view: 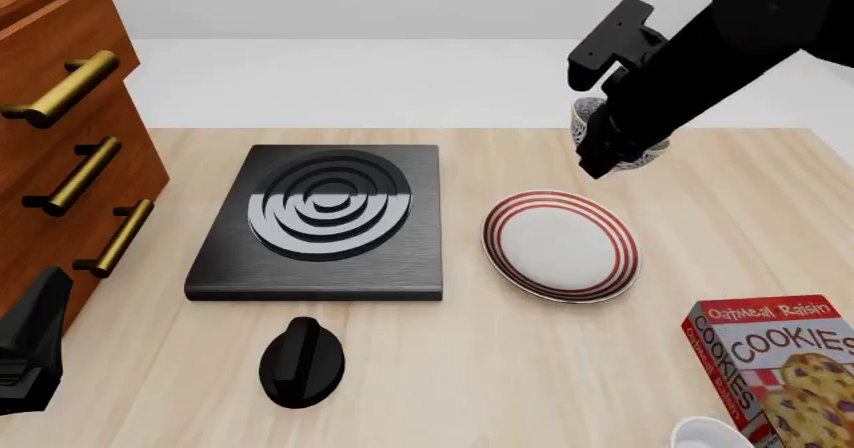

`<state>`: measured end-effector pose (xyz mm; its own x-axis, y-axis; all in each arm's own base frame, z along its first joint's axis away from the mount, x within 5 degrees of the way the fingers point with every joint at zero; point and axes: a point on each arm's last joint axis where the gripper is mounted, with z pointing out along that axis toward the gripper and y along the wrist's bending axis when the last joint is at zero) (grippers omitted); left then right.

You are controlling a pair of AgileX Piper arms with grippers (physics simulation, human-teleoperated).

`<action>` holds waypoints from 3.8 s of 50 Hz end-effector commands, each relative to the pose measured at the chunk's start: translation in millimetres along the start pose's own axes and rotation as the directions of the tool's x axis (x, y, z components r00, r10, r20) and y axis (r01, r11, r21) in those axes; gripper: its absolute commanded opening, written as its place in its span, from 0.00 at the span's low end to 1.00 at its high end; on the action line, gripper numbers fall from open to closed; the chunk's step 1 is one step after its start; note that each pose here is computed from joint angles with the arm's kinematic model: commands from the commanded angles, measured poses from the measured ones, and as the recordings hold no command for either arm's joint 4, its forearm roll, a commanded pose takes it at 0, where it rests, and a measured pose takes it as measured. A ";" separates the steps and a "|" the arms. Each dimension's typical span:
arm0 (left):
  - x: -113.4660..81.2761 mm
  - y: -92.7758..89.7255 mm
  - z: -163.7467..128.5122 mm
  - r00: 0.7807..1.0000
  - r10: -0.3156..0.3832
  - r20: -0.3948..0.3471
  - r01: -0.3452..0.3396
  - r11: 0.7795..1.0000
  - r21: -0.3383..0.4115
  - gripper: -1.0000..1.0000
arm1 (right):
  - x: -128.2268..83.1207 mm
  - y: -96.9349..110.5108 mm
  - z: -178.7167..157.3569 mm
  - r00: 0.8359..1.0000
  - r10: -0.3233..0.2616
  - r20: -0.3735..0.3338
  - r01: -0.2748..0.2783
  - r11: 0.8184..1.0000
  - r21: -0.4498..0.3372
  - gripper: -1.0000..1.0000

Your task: Pick the akita bowl on the ramekin and place it on the plate.

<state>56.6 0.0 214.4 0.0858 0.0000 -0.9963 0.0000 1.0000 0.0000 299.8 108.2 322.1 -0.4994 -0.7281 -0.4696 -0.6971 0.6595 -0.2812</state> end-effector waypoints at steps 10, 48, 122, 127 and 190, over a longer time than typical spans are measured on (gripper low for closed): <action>0.0 0.0 0.0 1.000 0.000 0.000 0.000 1.000 0.000 1.00 | -14.1 -9.8 33.9 1.000 -0.004 -0.004 0.004 1.000 0.001 0.00; 0.0 0.0 0.0 1.000 0.000 0.000 0.000 1.000 0.000 1.00 | -6.7 -14.4 87.8 0.999 0.027 -0.040 -0.027 1.000 -0.007 0.00; 0.0 0.0 0.0 1.000 0.000 0.000 0.000 1.000 0.000 1.00 | 19.3 9.9 174.3 0.993 0.042 -0.109 -0.048 0.997 -0.056 0.00; 0.0 0.0 0.0 1.000 0.000 0.000 0.000 1.000 0.000 1.00 | 21.2 12.6 178.2 0.993 0.044 -0.113 -0.051 0.997 -0.060 0.00; 0.0 0.0 0.0 1.000 0.000 0.000 0.000 1.000 0.000 1.00 | 14.0 -4.8 101.5 0.995 0.081 -0.059 -0.082 0.997 -0.011 1.00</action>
<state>56.6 0.0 214.4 0.0858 0.0000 -0.9963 0.0000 1.0000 0.0000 356.0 120.0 205.3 -0.5810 -0.6970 -0.4203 -0.6765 0.7007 -0.2268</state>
